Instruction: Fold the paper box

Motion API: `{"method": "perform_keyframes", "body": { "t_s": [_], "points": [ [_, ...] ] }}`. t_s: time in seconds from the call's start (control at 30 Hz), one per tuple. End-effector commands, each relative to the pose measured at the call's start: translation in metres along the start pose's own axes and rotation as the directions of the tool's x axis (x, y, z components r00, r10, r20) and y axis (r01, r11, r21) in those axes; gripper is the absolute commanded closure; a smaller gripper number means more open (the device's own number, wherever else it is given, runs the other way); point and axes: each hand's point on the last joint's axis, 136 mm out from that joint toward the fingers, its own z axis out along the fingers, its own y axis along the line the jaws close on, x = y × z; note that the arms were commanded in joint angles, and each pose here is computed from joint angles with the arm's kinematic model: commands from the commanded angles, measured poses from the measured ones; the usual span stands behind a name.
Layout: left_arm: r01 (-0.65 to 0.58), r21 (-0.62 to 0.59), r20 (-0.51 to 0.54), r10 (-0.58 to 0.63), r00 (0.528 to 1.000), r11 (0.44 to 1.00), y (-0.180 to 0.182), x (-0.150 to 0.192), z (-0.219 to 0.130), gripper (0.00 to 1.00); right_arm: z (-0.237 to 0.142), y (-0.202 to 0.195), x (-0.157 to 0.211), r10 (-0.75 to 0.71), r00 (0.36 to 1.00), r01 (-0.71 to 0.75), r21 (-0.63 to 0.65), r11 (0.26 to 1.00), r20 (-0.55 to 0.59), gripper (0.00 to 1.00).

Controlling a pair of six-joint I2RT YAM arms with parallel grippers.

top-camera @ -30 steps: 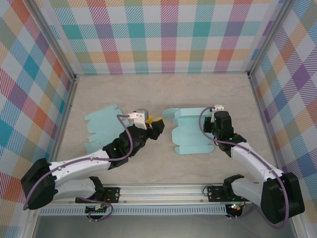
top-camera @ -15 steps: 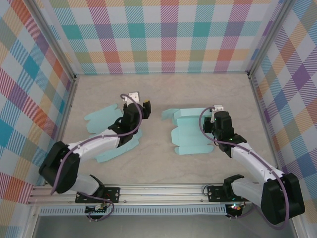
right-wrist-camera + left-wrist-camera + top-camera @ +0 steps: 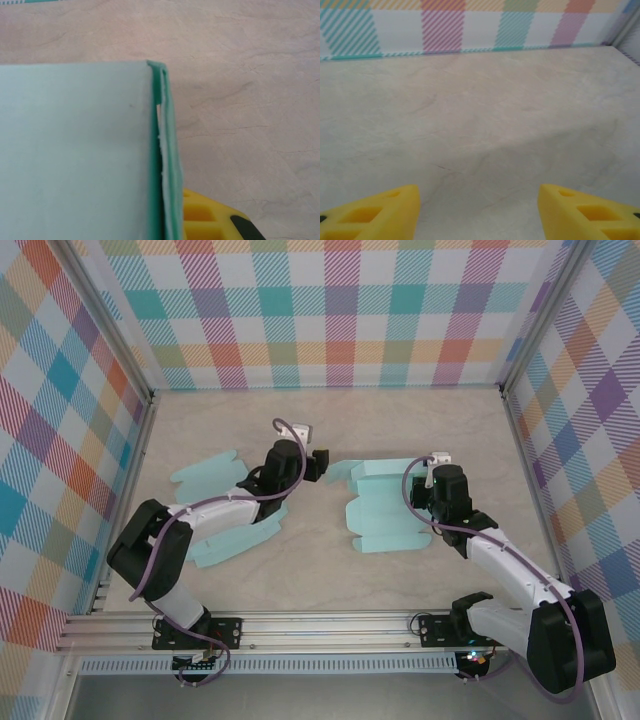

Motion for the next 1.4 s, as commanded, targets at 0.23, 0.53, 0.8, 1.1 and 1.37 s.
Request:
{"method": "perform_keyframes", "body": {
  "t_s": [0.23,0.53,0.8,1.1,1.37],
  "points": [
    [-0.063,0.194,-0.003,0.065,0.998,0.979,-0.062,0.015,-0.017,0.4,0.003,0.004,-0.003,0.009,1.0,-0.009,-0.013,1.0,0.011,1.0],
    [-0.003,0.222,-0.033,0.01,0.999,0.975,-0.067,0.029,-0.028,0.44,0.005,0.004,-0.002,0.01,1.0,-0.01,-0.009,1.0,0.001,1.0],
    [0.022,0.266,-0.069,-0.004,0.998,0.964,-0.078,0.05,-0.037,0.46,0.006,0.004,-0.003,0.008,1.0,-0.008,-0.008,1.0,0.001,1.0],
    [-0.067,0.336,-0.051,0.09,0.995,0.939,-0.106,0.06,-0.048,0.44,0.005,0.004,-0.002,0.008,1.0,-0.008,-0.009,1.0,0.0,1.0],
    [-0.161,0.378,0.011,0.169,0.986,0.912,-0.12,0.052,-0.05,0.43,0.006,0.005,-0.002,0.007,1.0,-0.007,-0.014,1.0,-0.005,1.0]
  ]
}}
